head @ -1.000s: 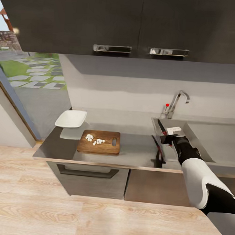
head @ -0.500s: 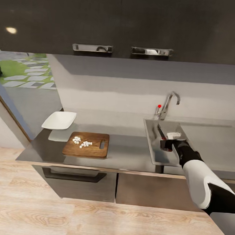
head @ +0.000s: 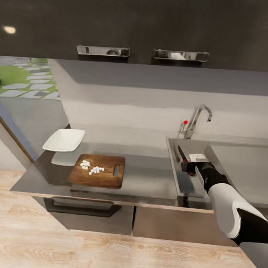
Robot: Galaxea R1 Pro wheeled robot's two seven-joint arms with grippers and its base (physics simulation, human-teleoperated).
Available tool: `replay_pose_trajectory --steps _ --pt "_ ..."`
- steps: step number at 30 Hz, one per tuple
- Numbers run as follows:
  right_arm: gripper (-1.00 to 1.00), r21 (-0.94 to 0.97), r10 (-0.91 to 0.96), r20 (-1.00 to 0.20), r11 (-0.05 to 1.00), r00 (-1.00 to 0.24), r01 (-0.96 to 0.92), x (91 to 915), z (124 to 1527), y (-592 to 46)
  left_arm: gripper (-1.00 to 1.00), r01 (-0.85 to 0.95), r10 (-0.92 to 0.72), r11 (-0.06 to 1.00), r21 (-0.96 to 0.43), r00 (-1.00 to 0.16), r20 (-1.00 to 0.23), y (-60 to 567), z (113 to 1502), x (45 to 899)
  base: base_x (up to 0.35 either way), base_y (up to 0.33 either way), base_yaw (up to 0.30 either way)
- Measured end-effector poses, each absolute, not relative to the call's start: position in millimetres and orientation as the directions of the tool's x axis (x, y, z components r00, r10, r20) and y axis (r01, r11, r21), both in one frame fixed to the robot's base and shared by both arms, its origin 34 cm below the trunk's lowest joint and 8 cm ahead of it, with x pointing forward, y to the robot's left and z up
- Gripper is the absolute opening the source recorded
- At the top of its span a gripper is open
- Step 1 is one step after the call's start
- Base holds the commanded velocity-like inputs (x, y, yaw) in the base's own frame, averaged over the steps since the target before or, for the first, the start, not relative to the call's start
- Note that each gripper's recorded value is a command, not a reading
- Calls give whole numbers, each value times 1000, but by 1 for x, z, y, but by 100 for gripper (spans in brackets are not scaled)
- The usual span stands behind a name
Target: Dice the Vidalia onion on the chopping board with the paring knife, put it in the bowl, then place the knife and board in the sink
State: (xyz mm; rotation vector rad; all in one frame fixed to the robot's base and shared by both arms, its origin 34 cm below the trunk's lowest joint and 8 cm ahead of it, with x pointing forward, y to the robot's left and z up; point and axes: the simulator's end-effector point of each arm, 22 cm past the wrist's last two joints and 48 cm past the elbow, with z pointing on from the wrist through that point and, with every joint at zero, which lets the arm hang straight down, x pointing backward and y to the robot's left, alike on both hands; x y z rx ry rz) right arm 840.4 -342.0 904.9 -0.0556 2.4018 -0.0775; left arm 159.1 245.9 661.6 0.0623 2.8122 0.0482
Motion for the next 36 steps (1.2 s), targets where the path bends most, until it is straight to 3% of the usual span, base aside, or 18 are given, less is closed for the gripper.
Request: replay_pose_trajectory --steps 11,36 --pt "-100 -69 -59 -638 997 -767 -18 831 882 -346 100 38 49 998 40 -951 -304 246 660 154 180 -169 0" --pt "-100 -51 -62 -589 998 -805 -39 815 840 -336 100 40 49 998 39 -962 -269 246 659 141 -54 -3 0"
